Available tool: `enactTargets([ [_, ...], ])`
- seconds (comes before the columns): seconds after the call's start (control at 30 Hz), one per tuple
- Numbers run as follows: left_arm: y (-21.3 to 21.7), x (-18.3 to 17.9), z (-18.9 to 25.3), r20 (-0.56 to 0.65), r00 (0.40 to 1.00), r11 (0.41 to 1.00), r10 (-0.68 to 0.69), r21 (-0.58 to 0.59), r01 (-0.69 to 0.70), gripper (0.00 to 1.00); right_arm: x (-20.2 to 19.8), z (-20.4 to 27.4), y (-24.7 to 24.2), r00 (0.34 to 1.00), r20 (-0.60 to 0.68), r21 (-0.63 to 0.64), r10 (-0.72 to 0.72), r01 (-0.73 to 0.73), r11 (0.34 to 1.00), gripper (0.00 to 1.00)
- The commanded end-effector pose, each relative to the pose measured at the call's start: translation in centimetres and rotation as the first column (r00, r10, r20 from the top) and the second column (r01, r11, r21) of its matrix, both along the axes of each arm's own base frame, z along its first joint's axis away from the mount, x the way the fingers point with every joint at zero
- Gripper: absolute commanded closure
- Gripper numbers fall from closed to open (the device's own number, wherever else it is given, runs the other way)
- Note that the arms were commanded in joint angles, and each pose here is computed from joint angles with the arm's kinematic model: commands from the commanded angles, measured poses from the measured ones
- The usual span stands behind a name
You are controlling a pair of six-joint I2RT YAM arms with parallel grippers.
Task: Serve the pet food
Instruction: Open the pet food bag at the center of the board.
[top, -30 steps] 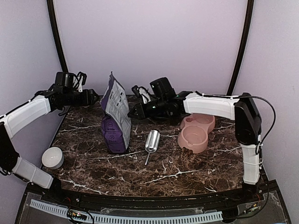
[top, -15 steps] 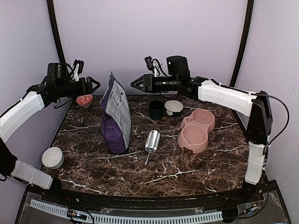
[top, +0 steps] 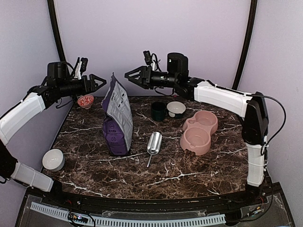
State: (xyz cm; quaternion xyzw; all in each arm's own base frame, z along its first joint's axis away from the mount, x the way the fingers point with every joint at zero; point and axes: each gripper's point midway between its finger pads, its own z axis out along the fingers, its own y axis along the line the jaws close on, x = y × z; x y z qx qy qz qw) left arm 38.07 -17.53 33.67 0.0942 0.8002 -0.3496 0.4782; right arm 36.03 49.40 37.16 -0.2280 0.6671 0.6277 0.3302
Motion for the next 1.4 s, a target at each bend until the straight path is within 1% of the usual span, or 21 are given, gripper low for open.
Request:
enactTargets([
  [0.0,-1.6,-0.9,1.2,0.027,0.997,0.996,-0.078,-0.041,0.079,0.29,-0.9,2.3,0.8,0.998,0.036,0.066,0.042,-0.044,0.997,0.52],
  [0.27,-2.6,-0.7,0.0,-0.01,0.995,0.994,-0.104,-0.028,0.103,0.29,-1.1,1.9,1.8,0.998,0.034,0.063,0.056,-0.058,0.996,0.47],
  [0.37,-2.7,-0.6,-0.5,-0.021,0.994,0.994,-0.103,-0.023,0.102,0.31,-0.9,1.7,2.1,0.998,0.033,0.062,0.059,-0.06,0.996,0.45],
  [0.47,-2.9,-0.5,-0.7,-0.029,0.994,0.994,-0.106,-0.017,0.105,0.4,-0.8,1.5,2.4,0.998,0.031,0.061,0.062,-0.064,0.996,0.45],
  [0.6,-2.9,-0.4,-0.8,-0.03,0.994,0.995,-0.103,-0.008,0.102,0.55,-0.4,1.1,2.7,0.998,0.027,0.062,0.063,-0.065,0.996,0.45],
  [0.63,-2.8,-0.5,-0.7,-0.029,0.994,0.995,-0.103,-0.008,0.103,0.57,-0.5,1.1,2.9,0.997,0.027,0.063,0.066,-0.068,0.996,0.45],
  [0.67,-2.9,-0.6,-0.6,-0.027,0.994,0.994,-0.107,-0.009,0.107,0.57,-0.4,1.1,2.9,0.997,0.027,0.065,0.069,-0.07,0.995,0.44],
  [0.7,-2.9,-0.7,-0.5,-0.025,0.994,0.994,-0.109,-0.009,0.109,0.55,-0.4,0.9,3.1,0.997,0.026,0.064,0.071,-0.073,0.995,0.44],
  [0.73,-2.9,-0.7,-0.3,-0.022,0.994,0.994,-0.108,-0.009,0.107,0.47,-0.3,0.9,3.1,0.997,0.026,0.064,0.071,-0.073,0.995,0.44],
  [0.8,-2.7,-0.9,0.2,-0.01,0.995,0.995,-0.1,-0.006,0.1,0.36,-0.2,0.6,3.2,0.997,0.023,0.061,0.072,-0.073,0.995,0.44],
  [0.87,-2.2,-1.1,1.0,0.01,0.997,0.997,-0.075,0.0,0.075,0.34,-0.2,0.4,3.3,0.997,0.023,0.059,0.07,-0.071,0.996,0.44],
  [0.97,-0.9,-0.9,1.7,0.027,1.0,1.0,0.01,0.016,-0.01,0.35,-0.1,0.2,3.4,0.997,0.022,0.058,0.072,-0.073,0.996,0.44],
  [1.07,0.3,-0.7,1.7,0.031,0.996,0.996,0.083,0.036,-0.084,0.42,0.0,0.0,3.4,0.997,0.023,0.058,0.071,-0.072,0.996,0.44],
  [1.17,0.2,-0.7,1.4,0.03,0.997,0.997,0.073,0.036,-0.074,0.45,0.0,0.0,3.5,0.997,0.026,0.059,0.068,-0.069,0.996,0.44],
  [1.37,-0.7,-0.8,1.2,0.02,1.0,1.0,0.023,0.018,-0.023,0.45,0.1,-0.3,3.5,0.997,0.025,0.053,0.068,-0.069,0.996,0.44],
])
